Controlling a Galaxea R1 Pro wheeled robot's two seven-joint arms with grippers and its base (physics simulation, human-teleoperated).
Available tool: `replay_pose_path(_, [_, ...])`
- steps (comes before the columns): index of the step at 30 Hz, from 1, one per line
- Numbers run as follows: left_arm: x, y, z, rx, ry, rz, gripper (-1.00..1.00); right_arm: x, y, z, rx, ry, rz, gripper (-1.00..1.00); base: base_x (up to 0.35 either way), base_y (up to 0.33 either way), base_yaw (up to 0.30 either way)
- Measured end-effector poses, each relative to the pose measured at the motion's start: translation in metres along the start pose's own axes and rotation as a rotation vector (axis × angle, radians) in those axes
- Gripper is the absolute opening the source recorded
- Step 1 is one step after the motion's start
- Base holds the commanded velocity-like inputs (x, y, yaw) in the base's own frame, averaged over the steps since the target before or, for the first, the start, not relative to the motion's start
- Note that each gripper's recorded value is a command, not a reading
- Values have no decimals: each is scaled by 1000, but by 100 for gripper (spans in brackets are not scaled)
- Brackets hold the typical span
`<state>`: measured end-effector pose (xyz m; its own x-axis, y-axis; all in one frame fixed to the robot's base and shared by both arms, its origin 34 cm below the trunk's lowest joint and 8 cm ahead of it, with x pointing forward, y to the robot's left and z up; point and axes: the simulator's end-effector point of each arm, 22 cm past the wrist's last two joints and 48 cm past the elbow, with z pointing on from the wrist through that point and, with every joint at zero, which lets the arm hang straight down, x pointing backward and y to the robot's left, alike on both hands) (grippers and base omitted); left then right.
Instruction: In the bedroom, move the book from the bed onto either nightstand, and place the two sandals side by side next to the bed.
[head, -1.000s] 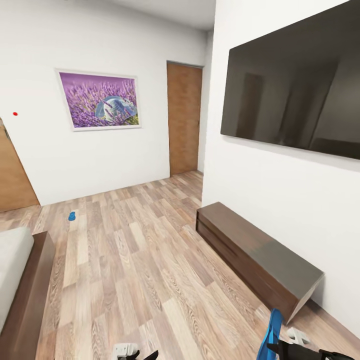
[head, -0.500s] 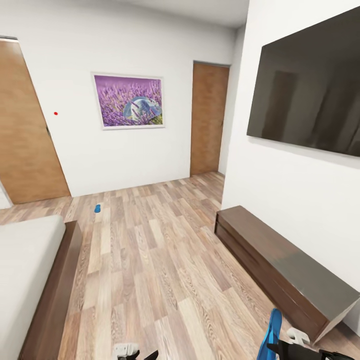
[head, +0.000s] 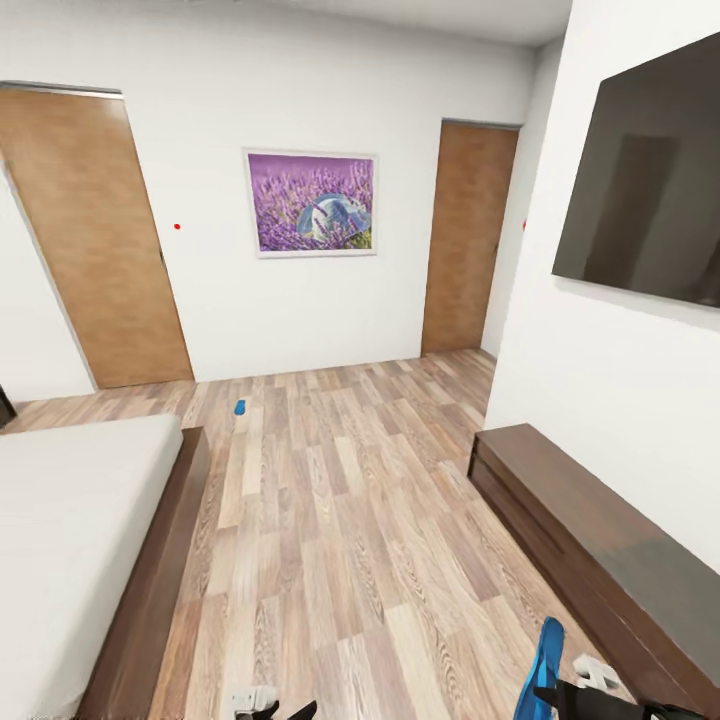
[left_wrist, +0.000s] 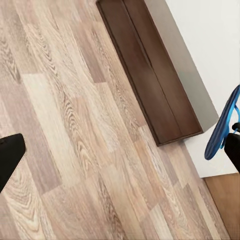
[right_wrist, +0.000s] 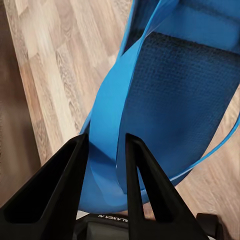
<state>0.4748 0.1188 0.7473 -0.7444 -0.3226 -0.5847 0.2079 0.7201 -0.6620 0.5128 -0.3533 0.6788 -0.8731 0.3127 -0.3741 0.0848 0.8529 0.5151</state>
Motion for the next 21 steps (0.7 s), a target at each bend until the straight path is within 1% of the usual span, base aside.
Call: replay_pose_path(21, [0, 0, 0, 0, 0, -1, 100, 0, 0, 0, -1, 0, 0, -100, 6, -5, 293])
